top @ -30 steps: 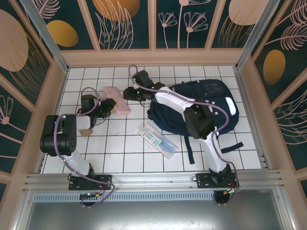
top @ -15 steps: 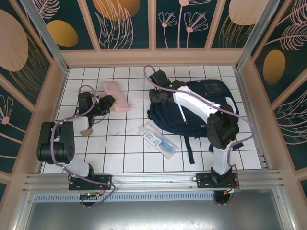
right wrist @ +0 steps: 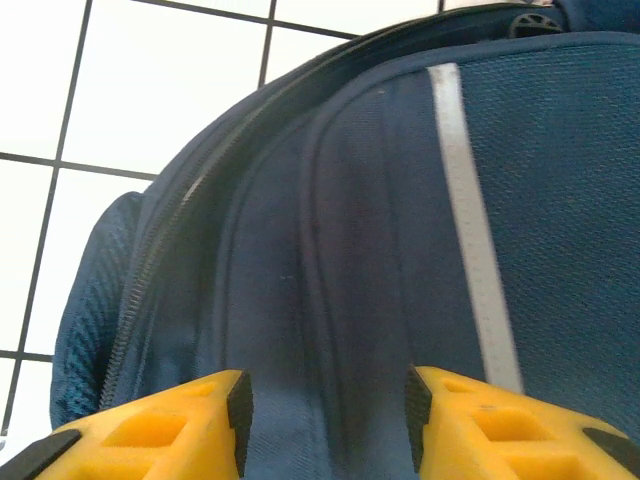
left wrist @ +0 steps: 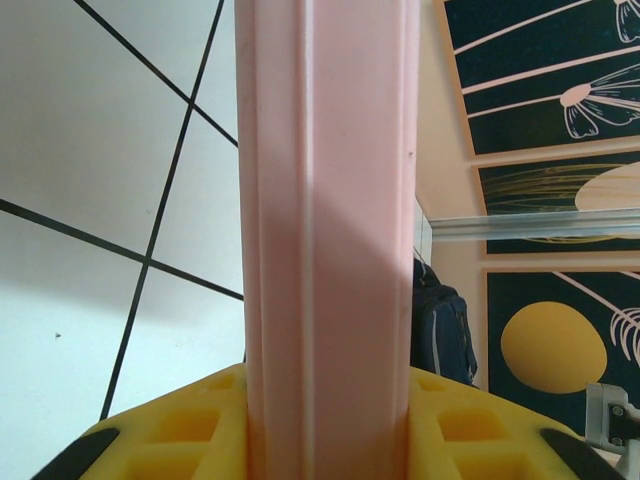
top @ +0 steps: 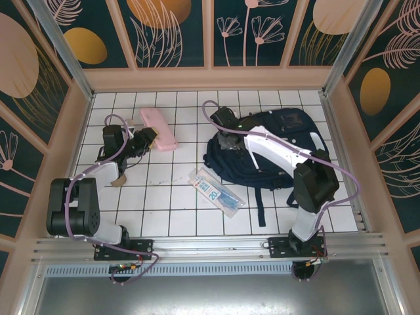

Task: Pack the student bag
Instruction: Open the student bag at the middle-right of the table.

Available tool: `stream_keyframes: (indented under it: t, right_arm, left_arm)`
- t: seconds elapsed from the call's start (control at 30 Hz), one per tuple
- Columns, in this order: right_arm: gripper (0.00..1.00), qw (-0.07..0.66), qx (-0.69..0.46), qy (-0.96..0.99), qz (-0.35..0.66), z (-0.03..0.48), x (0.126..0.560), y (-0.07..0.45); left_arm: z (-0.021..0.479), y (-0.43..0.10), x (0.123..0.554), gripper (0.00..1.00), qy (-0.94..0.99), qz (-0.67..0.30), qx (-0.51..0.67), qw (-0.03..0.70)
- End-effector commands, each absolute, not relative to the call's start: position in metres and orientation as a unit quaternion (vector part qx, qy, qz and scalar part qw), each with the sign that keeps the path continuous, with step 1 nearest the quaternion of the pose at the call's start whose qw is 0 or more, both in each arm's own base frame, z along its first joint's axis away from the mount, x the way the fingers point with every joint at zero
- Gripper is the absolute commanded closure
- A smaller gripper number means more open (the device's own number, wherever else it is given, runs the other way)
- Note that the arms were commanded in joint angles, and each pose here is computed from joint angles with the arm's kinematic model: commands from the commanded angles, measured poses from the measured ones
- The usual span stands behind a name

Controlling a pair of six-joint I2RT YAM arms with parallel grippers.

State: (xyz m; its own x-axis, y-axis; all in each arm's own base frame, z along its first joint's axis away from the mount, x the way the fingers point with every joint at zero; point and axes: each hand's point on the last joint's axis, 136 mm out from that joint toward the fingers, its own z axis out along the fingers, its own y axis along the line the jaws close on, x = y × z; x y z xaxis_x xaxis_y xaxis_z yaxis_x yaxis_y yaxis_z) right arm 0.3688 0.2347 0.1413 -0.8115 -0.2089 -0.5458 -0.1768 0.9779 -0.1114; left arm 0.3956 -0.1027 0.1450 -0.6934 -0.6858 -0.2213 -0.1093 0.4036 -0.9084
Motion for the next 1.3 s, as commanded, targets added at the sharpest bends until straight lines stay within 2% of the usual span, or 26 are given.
stream_keyframes:
  t: [0.0, 0.17, 0.33, 0.4, 0.5, 0.6, 0.77, 0.93, 1.07, 1.17, 1.2, 1.27]
  right_arm:
    - [0.55, 0.306, -0.101, 0.946, -0.037, 0.167, 0.368, 0.221]
    - [0.58, 0.263, -0.098, 0.959, -0.022, 0.129, 0.364, 0.212]
    - [0.58, 0.25, -0.11, 0.962, -0.014, 0.111, 0.363, 0.217]
    - [0.62, 0.244, -0.113, 0.963, -0.019, 0.105, 0.364, 0.217]
    - [0.62, 0.25, -0.113, 0.961, -0.02, 0.109, 0.366, 0.221]
    - [0.58, 0.264, -0.115, 0.958, -0.011, 0.122, 0.366, 0.228]
    - [0.55, 0.279, -0.121, 0.953, -0.006, 0.14, 0.363, 0.238]
    - [0.57, 0.256, -0.123, 0.959, -0.016, 0.119, 0.358, 0.234]
    - [0.63, 0.243, -0.115, 0.962, -0.037, 0.101, 0.356, 0.222]
    - [0.72, 0.241, -0.112, 0.963, -0.045, 0.097, 0.356, 0.214]
    - [0.76, 0.238, -0.112, 0.964, -0.048, 0.095, 0.356, 0.211]
    - [0.91, 0.239, -0.112, 0.963, -0.054, 0.096, 0.358, 0.208]
  left_arm:
    - [0.165, -0.109, 0.392, 0.69, 0.777, -0.499, -0.226, 0.312]
    - [0.166, -0.111, 0.39, 0.69, 0.775, -0.502, -0.225, 0.311]
    - [0.168, -0.114, 0.389, 0.68, 0.774, -0.506, -0.224, 0.309]
    - [0.168, -0.116, 0.388, 0.68, 0.774, -0.507, -0.224, 0.307]
    - [0.169, -0.122, 0.386, 0.68, 0.774, -0.51, -0.219, 0.304]
    - [0.169, -0.125, 0.385, 0.68, 0.775, -0.511, -0.217, 0.303]
    - [0.171, -0.131, 0.382, 0.68, 0.775, -0.514, -0.212, 0.302]
    - [0.169, -0.135, 0.379, 0.68, 0.776, -0.514, -0.211, 0.298]
    - [0.172, -0.139, 0.377, 0.68, 0.776, -0.517, -0.206, 0.297]
    - [0.173, -0.144, 0.374, 0.68, 0.776, -0.52, -0.203, 0.295]
    - [0.174, -0.147, 0.374, 0.68, 0.775, -0.521, -0.202, 0.294]
    - [0.176, -0.152, 0.372, 0.68, 0.773, -0.526, -0.199, 0.292]
